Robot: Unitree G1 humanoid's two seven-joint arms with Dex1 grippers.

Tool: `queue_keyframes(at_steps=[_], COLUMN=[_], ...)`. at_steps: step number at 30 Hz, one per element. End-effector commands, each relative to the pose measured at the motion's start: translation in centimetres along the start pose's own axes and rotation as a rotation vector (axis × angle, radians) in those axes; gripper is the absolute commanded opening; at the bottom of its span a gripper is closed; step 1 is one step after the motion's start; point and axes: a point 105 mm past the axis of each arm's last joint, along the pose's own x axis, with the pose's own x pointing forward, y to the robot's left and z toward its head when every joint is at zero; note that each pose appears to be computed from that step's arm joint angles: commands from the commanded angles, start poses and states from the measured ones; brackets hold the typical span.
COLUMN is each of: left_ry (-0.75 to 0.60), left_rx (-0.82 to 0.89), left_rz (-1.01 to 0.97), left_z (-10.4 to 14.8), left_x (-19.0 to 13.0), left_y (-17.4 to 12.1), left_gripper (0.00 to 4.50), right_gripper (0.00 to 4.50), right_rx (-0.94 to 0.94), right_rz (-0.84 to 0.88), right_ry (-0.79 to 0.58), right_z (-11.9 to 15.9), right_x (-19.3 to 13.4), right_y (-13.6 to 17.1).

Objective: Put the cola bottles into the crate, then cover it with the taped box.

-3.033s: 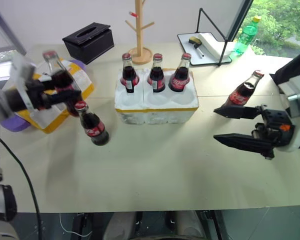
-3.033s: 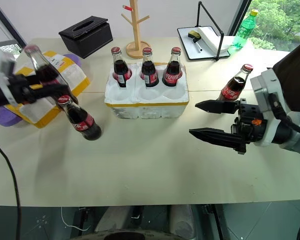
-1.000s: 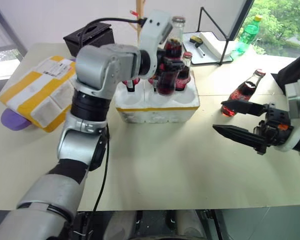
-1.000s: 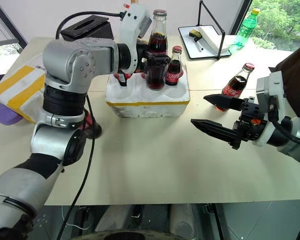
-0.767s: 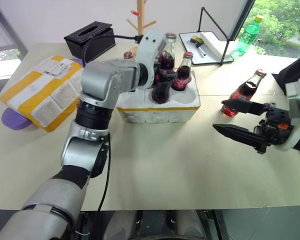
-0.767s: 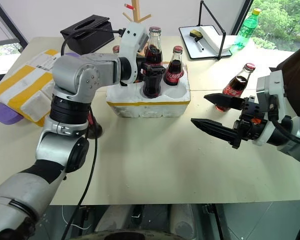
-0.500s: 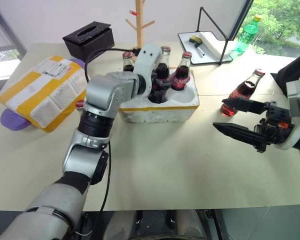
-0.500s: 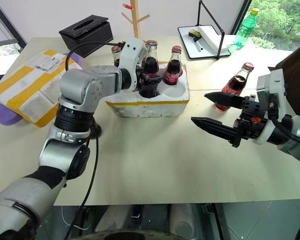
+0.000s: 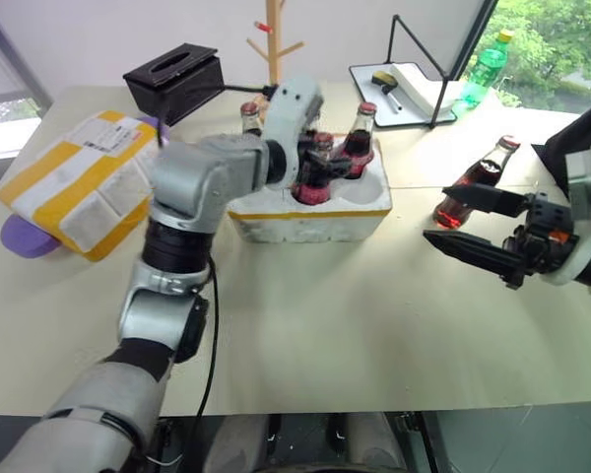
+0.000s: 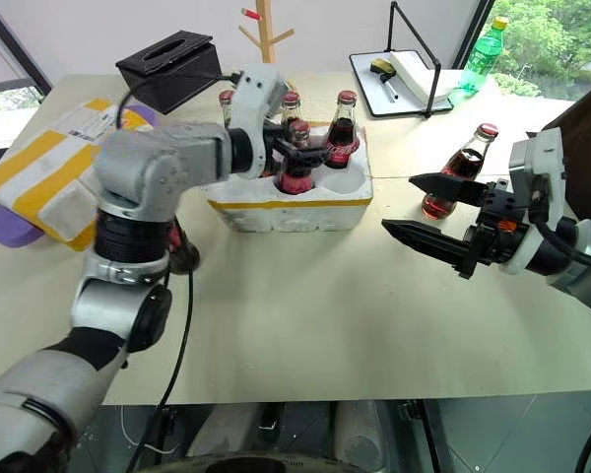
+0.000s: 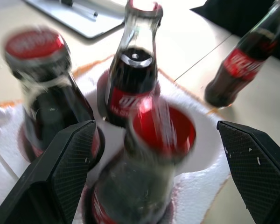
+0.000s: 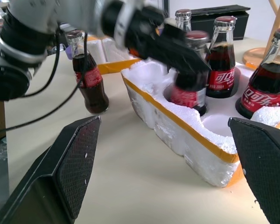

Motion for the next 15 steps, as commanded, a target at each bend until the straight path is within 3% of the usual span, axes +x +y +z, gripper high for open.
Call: queue_keyframes(at_steps=[1,10,15], left_ry=[-0.083,-0.099,-0.182], left_rx=[0.048,0.088,0.189], left_rz=[-0.113,-0.099,-0.073], left_z=[4.3,6.6,5.0], left_x=[-3.4,-10.7,-17.7], left_y=[-1.7,0.4,3.6], left_gripper=[4.35,4.35,4.35], right_gripper=[4.50,4.50,4.50], right_rx=[-0.032,-0.022,-0.023], right_rz=[0.010,0.021,0.033], right_ry=[-0.020,-0.012,-0.012], right_z=[0.6,0.4,0.6], right_x=[0.1,0.0,0.0], right_y=[0.0,-0.5,-0.6])
